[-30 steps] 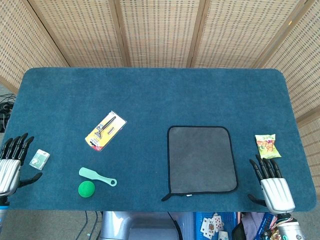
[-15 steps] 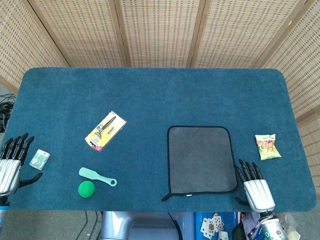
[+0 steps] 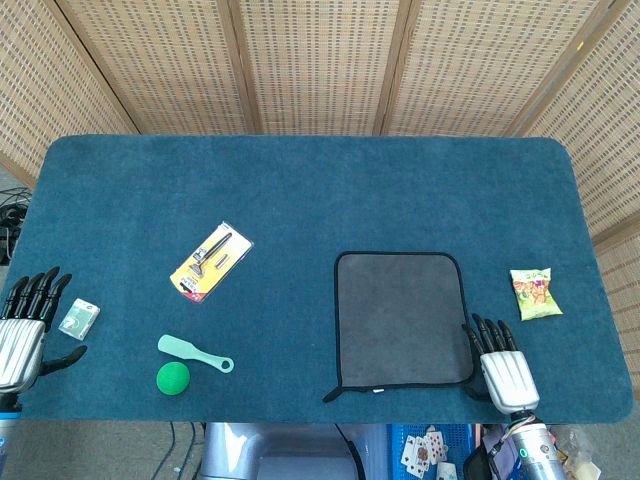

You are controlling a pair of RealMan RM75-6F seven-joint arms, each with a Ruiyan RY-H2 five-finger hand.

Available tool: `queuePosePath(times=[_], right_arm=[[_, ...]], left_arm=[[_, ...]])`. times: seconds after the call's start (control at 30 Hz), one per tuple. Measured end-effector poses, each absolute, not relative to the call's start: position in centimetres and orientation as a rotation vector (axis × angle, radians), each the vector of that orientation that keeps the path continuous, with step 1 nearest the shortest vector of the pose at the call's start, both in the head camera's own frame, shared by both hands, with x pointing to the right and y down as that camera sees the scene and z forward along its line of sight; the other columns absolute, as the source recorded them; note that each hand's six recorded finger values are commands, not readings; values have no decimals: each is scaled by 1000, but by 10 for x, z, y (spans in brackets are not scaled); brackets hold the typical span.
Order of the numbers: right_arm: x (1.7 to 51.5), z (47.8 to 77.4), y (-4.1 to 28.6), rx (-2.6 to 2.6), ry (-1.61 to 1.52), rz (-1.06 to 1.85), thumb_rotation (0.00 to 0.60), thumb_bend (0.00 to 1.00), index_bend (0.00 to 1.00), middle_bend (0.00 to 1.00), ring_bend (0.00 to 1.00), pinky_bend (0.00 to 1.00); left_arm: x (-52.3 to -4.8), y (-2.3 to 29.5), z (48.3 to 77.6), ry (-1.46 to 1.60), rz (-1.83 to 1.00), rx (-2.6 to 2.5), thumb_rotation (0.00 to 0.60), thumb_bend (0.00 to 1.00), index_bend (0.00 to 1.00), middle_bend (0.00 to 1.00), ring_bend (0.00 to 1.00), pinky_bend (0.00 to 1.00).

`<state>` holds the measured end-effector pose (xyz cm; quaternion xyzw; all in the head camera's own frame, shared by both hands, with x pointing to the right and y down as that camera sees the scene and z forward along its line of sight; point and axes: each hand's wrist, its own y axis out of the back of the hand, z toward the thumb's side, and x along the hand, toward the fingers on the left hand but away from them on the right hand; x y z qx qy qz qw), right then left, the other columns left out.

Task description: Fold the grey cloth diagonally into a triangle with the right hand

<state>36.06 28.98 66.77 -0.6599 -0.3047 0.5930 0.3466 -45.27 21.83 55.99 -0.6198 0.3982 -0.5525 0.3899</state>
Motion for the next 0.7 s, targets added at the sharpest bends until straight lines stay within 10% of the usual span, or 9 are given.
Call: queuePosePath(times=[0.7], right_arm=[[360, 685, 289, -1729, -764, 1572, 600, 130, 93, 0, 0, 0]], left_arm=[[-452, 218, 561, 1007, -1408, -1573, 600, 55, 0, 0, 0, 0]])
